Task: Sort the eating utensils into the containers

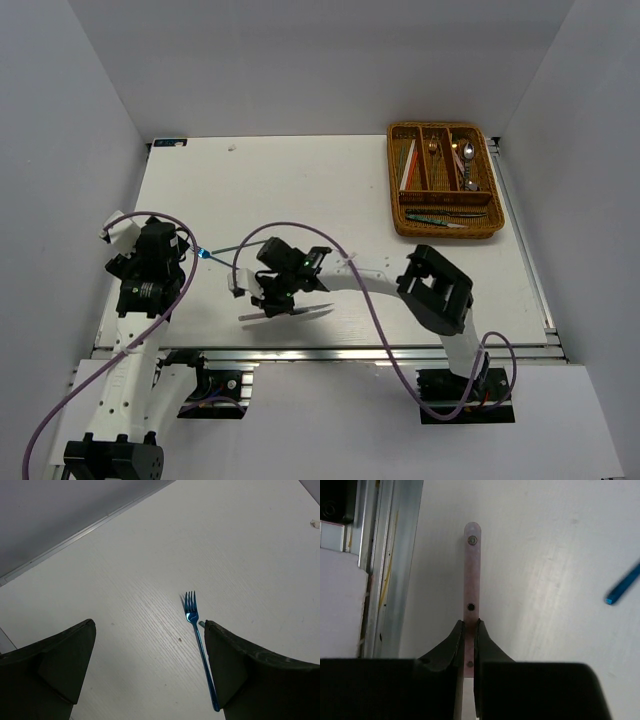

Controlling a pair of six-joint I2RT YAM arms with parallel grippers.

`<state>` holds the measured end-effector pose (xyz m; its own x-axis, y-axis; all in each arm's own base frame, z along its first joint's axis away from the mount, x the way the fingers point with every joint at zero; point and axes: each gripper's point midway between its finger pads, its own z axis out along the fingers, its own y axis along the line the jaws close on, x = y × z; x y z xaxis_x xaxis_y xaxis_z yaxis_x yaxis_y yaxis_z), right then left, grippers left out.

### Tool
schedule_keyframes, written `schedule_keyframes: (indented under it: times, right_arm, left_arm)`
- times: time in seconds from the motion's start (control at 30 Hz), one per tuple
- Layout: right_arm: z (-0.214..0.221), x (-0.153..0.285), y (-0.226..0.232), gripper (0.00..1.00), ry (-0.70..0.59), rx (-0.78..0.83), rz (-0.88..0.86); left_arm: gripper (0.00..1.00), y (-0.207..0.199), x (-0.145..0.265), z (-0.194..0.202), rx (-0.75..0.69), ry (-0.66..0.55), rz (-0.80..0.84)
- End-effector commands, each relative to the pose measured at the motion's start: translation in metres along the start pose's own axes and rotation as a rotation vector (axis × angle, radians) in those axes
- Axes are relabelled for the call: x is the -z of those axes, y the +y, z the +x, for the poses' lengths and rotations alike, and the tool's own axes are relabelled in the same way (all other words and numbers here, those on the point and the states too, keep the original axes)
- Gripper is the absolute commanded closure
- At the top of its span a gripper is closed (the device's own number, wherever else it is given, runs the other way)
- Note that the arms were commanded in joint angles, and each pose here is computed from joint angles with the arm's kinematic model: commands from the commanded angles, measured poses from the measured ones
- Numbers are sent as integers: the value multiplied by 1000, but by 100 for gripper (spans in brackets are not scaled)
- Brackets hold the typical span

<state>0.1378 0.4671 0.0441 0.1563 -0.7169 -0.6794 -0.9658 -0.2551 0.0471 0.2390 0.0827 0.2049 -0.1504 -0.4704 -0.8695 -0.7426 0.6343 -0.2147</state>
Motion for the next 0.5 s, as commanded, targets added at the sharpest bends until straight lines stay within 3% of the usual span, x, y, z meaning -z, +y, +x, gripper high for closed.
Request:
schedule_keyframes:
  times: [0.0, 0.17, 0.27, 0.3, 0.37, 0.47]
  right_arm:
    - [-55, 61, -21, 100, -148, 88, 86]
    - [-35, 136, -81, 100, -72, 33, 277]
    - [-14, 200, -141, 100, -147, -105, 493]
    - [0, 239, -167, 100, -203, -220, 610]
    - [10, 277, -192, 100, -280, -352, 740]
    - [42, 346, -238, 100, -413, -719, 1047]
  left_arm:
    - [2, -4, -1, -3, -1, -7, 16]
    - [2, -5, 0, -3, -2, -7, 23]
    - [2, -5, 1, -3, 0, -7, 33]
    - [2, -6, 1, -3, 0, -8, 37]
    - [2, -8, 1, -2, -2, -1, 44]
    - [2, -9, 0, -1, -2, 2, 48]
